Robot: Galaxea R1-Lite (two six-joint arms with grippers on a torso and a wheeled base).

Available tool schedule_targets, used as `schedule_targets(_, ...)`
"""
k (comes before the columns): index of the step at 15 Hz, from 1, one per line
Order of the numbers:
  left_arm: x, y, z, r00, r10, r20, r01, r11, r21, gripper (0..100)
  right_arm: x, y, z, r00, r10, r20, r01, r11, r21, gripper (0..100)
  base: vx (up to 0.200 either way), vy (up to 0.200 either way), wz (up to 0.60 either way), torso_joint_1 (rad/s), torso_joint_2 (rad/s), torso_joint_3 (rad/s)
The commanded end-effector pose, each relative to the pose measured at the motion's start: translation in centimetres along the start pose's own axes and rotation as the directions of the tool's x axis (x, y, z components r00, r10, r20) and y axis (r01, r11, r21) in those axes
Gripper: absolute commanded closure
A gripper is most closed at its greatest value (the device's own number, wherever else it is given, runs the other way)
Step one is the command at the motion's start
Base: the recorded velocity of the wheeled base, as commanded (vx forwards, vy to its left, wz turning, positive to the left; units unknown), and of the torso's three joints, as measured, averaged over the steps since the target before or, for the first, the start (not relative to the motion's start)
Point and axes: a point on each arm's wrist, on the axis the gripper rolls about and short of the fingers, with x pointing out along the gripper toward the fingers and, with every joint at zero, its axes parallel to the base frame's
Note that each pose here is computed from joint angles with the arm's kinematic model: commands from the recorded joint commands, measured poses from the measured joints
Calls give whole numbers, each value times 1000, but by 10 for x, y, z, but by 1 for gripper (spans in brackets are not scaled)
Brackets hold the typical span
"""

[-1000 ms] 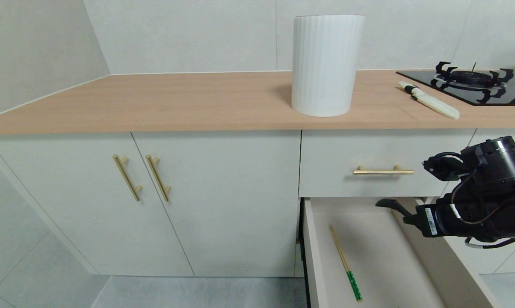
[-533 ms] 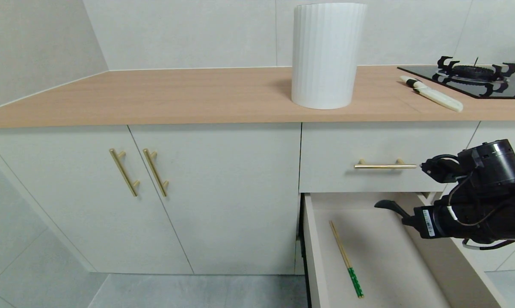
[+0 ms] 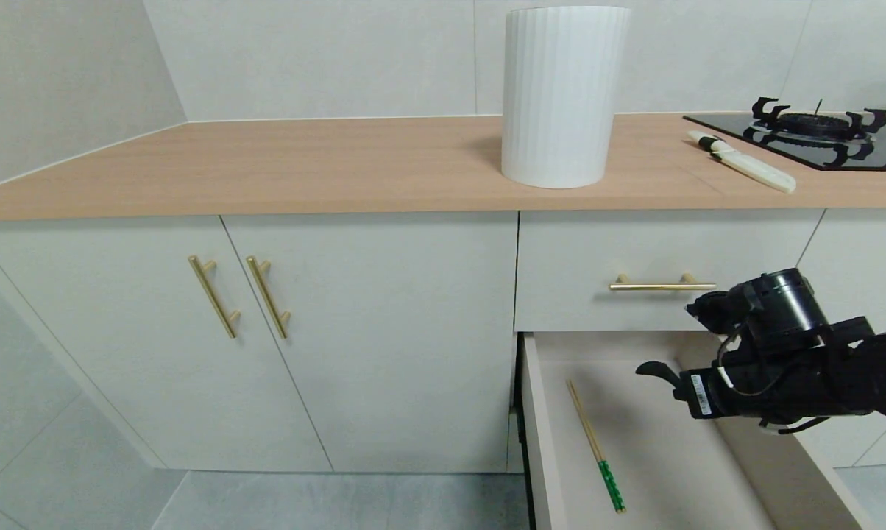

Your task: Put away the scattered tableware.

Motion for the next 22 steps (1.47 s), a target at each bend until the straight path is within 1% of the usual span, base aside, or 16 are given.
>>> schedule_targets(1, 0, 0, 0, 1000, 1, -1, -1, 1000, 0, 0, 51, -2, -18, 993, -21, -118, 21, 1000, 1, 100, 0, 0, 0, 0, 0, 0)
schedule_targets(4, 0, 0, 0, 1000, 1, -1, -1, 1000, 0, 0, 86, -5, -33, 991, 11, -133, -9, 1000, 17, 100, 0, 0, 0, 0, 0, 0)
schedule_targets(6, 0, 0, 0, 1000, 1, -1, -1, 1000, 0, 0, 108, -8, -46, 991, 1, -133, 1, 1000, 21, 100, 0, 0, 0, 0, 0, 0)
schedule_targets(8, 0, 0, 0, 1000, 1, -1, -1, 1000, 0, 0, 120, -8, -57, 988, -2, -157, 5, 1000, 17, 100, 0, 0, 0, 0, 0, 0)
schedule_targets(11, 0, 0, 0, 1000, 1, -1, -1, 1000, 2, 0, 129, -7, -65, 982, -6, -189, 8, 1000, 11, 100, 0, 0, 0, 0, 0, 0)
schedule_targets(13, 0, 0, 0, 1000, 1, -1, -1, 1000, 0, 0, 133, -7, -68, 980, -10, -199, 12, 1000, 10, 100, 0, 0, 0, 0, 0, 0)
schedule_targets(17, 0, 0, 0, 1000, 1, -1, -1, 1000, 0, 0, 139, -7, -67, 988, -6, -152, 8, 1000, 15, 100, 0, 0, 0, 0, 0, 0)
schedule_targets(22, 0, 0, 0, 1000, 1, -1, -1, 1000, 0, 0, 138, -8, -66, 989, -9, -149, 11, 1000, 16, 100, 0, 0, 0, 0, 0, 0)
